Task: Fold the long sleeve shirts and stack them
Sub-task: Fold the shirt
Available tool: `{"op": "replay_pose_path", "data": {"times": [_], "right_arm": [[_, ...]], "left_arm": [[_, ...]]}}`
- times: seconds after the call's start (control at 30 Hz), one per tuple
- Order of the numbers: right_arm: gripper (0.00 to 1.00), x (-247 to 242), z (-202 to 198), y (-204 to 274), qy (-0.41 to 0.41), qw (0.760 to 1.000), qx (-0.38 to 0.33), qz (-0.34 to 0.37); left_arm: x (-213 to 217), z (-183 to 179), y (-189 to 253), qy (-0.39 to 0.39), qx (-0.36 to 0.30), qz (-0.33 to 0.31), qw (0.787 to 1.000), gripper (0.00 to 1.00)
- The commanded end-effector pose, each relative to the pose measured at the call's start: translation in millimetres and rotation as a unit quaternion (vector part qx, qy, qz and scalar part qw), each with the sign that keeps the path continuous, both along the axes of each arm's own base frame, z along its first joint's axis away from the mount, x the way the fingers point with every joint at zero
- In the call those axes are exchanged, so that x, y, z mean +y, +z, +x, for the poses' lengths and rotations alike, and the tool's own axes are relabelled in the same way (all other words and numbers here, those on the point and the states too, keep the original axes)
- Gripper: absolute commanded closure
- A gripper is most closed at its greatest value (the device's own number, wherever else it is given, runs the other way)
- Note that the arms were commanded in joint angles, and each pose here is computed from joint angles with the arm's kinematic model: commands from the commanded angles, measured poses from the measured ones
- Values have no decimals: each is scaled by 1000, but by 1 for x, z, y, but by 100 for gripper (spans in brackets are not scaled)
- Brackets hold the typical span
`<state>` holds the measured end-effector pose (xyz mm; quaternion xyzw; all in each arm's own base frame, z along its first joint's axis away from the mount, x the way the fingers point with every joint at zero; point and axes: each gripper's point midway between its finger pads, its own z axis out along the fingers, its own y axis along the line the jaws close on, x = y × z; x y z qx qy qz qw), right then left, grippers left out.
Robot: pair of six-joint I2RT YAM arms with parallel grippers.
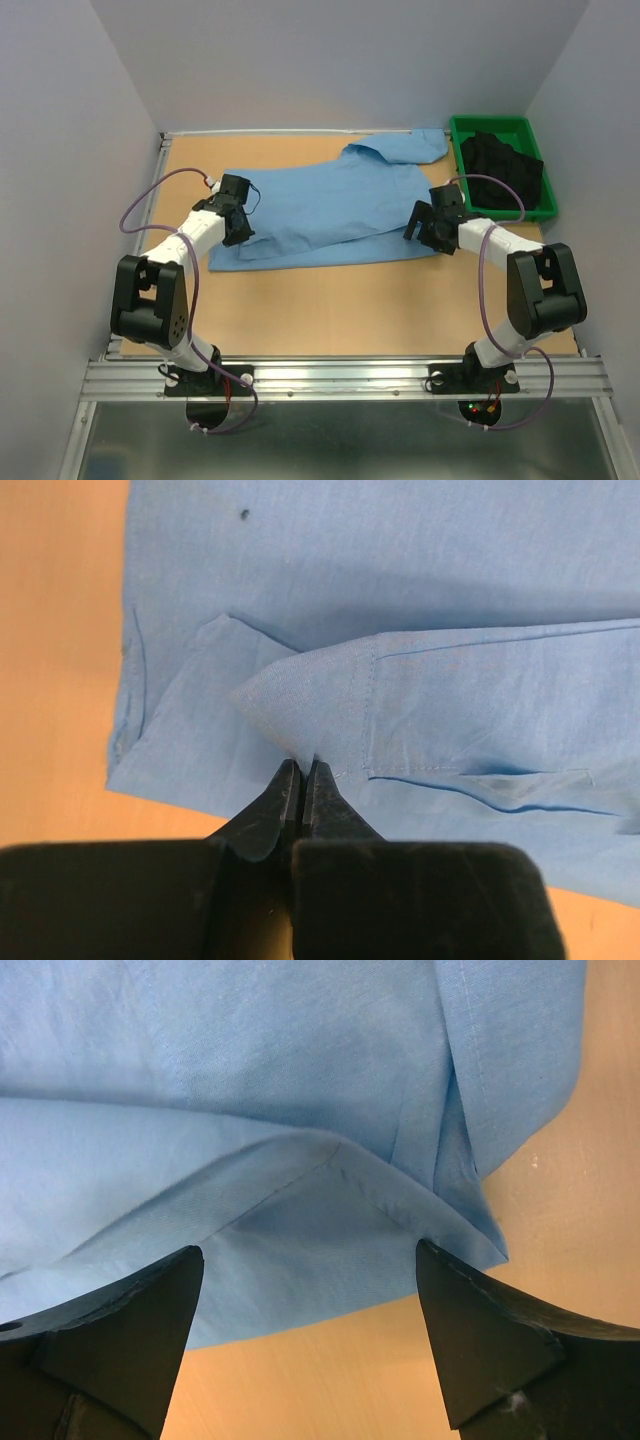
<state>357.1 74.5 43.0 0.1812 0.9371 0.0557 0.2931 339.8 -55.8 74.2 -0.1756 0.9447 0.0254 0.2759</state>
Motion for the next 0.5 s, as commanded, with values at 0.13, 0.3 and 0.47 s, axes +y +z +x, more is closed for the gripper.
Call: {"op": "replay_pose_path", "data": {"times": [0.13,0.3,0.47], "right_arm": [[9,-11,1,-6,-21,1000,-9,-12],[9,-13,-1,-9,-23,1000,-5,-17],[9,-14,-2,-12,-27,999,-3,-20]], "left_arm": [[23,-1,6,-2,15,48,999,100],[26,7,4,1,15,60,998,98],[21,24,8,0,1,53,999,89]]}}
